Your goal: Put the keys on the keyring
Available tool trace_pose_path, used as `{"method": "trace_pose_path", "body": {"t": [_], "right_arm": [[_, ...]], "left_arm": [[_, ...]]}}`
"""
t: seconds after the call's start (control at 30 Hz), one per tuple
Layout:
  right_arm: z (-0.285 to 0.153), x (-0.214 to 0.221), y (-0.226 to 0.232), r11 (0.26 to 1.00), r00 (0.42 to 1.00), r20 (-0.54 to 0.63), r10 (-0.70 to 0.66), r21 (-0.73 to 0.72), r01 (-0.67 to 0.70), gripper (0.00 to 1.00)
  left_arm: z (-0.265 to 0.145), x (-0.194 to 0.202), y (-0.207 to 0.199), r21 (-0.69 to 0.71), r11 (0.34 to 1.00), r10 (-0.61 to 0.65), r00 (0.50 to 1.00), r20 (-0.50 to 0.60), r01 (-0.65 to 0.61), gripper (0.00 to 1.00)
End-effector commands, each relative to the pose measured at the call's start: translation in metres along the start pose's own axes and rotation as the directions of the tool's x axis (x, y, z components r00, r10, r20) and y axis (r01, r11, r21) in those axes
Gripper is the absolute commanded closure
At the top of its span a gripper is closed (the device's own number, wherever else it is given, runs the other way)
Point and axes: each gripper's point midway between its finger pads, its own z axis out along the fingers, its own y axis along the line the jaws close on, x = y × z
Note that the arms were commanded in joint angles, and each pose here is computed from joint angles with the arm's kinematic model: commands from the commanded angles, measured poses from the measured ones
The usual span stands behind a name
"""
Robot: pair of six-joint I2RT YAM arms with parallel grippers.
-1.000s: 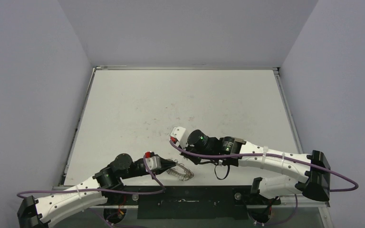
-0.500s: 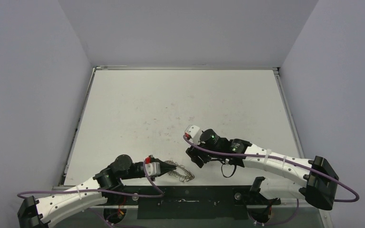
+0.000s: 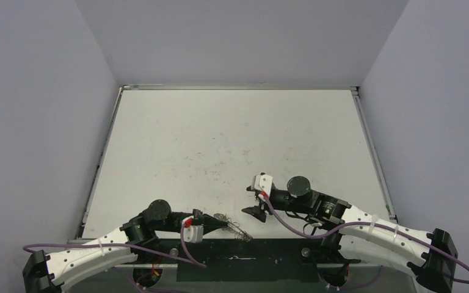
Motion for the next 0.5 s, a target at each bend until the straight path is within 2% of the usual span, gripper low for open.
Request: {"method": "trace_pose_path", "body": {"t": [0.0,0.17,0.3,0.47], "right_arm": [[0.006,-0.024,0.026,0.947,0.95,0.181,-0.256,-0.148,0.284,0.36],[0.015,-0.02,0.043,0.858,0.873,0.24,-0.424,-0.201,0.472,0.41],[0.027,-0.018,0.052,0.826,0.852,0.251,-0.46,-0.231,0.514,0.44],[0.037,-0.013,0.064,0.783,0.832,0.254,-0.493,-0.286,0.552,0.54]], "left_arm": [[0.002,-0.012,-0.004,0.041,0.994,0.097,0.994,0.047,-0.099,1.0],[0.003,-0.011,-0.007,0.058,0.994,0.092,0.995,0.046,-0.095,1.0],[0.004,-0.013,-0.008,0.06,0.994,0.084,0.995,0.054,-0.087,1.0],[0.005,-0.015,-0.007,0.053,0.996,0.072,0.996,0.06,-0.075,1.0]]}}
